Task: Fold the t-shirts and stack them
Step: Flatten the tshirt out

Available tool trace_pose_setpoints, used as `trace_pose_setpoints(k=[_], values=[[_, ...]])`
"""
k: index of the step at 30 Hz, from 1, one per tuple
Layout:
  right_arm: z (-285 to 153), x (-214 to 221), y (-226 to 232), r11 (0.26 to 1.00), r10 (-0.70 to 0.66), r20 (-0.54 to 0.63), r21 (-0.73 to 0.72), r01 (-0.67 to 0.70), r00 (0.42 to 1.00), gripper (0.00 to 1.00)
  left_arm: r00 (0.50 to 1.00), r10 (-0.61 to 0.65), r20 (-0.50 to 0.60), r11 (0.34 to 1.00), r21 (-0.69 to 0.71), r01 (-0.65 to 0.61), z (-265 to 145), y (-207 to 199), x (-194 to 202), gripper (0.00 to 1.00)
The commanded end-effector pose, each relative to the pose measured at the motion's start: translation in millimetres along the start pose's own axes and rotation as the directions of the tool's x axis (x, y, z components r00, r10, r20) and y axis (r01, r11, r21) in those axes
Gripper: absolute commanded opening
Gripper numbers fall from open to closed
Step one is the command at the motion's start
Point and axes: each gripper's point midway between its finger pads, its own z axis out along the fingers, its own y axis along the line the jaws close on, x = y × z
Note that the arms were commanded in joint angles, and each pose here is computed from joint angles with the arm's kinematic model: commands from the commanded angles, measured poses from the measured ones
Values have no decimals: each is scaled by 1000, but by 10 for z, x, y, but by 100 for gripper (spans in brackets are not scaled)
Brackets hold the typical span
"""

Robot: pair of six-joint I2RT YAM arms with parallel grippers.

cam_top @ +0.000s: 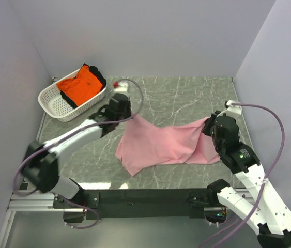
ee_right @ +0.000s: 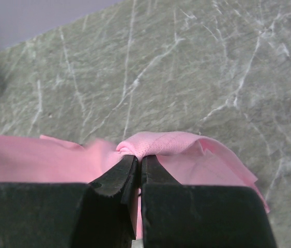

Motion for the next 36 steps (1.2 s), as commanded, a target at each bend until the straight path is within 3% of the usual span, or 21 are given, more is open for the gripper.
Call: trace_pose_setpoints(k=[1,6,11,18,19,26,32,36], values=[[30,-373,136,998,7,77,-56,-3,997,0,966,-73,248,996,-35,85,-634,282,-823,0],[-50,-792,218,998,4,137,-67,5,991,0,911,-104,400,991,-34,128,-1334,506,-1255,0],[-365,-1143,255,994,5,198,-106,16,980,0,821,-169,546,985,66,160,-2238,553,-1712,0],[-1287,-1625,307,955,27,320,-288,70,947,0,742,-244,624,951,305,56,-3296,317,-2049,1],[-1389,-1627,309,948,17,320,-308,87,947,0,751,-241,615,940,341,23,-3399,248,-2040,0],[-2352,-2001,233,889,75,444,-435,141,893,0,663,-323,675,846,520,-116,-4442,39,-2332,1],[-2742,-2134,211,858,113,484,-488,161,868,0,631,-361,686,797,578,-172,-4810,-43,-2421,1],[-2511,-2126,213,886,113,458,-449,119,882,0,639,-364,677,799,580,-159,-4625,-96,-2456,1]])
